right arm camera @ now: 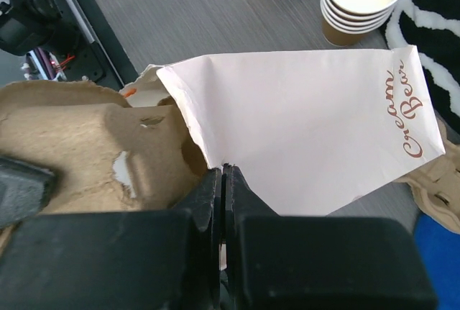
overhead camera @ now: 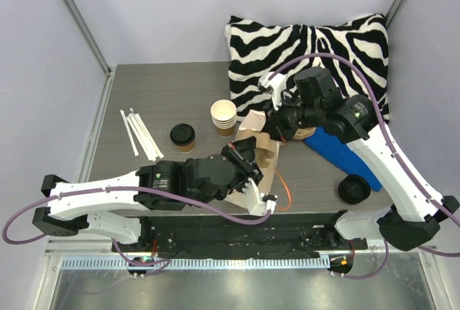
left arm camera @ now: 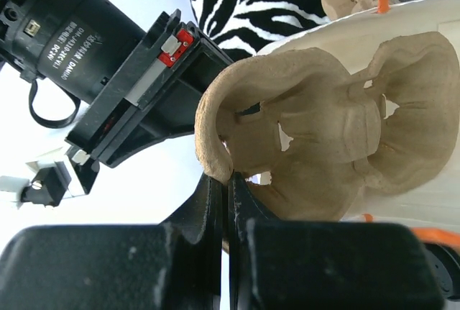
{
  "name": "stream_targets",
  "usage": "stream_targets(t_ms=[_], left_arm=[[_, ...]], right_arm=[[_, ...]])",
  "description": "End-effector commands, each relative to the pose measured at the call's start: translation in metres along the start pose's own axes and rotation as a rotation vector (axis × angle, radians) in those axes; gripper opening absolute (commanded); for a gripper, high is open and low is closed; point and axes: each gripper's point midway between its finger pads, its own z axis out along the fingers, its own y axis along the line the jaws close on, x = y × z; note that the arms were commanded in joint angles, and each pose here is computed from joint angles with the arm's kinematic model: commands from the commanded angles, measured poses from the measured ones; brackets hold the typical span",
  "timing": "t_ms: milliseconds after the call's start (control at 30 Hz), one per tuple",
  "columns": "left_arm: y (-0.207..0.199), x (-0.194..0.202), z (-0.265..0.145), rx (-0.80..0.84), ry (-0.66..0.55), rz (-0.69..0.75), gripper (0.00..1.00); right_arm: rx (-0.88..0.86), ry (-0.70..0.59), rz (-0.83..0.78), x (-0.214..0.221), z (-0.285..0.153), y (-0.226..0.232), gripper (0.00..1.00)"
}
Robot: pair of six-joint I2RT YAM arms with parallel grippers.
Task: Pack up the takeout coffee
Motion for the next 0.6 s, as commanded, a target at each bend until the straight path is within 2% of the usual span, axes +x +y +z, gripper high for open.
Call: stream_targets(t_ms=[0,133,267,567], left_arm=[[0.012,0.003,-0.004,-0.057,-0.034,-0.094,0.0],[0.026,-0.002,-0.011,-0.111,-0.092,-0.115,0.0],[0.03,-0.001,-0.013,-0.1,-0.081,-0.1,0.0],[-0.02,0.004,-0.001,0.01,-0.041,-0.097,0.0]], right_arm=[[-0.073,-0.05,0.006,-0.018,-0.007,0.016,0.01],[-0.156,-0.032,0.026,-0.019,-0.007,0.03,0.01],[-0.161,-0.039,0.04,-0.026,-0.009,0.032,0.01],[-0.169,0.013,0.084,-0.008,0.005,0.029,0.01]])
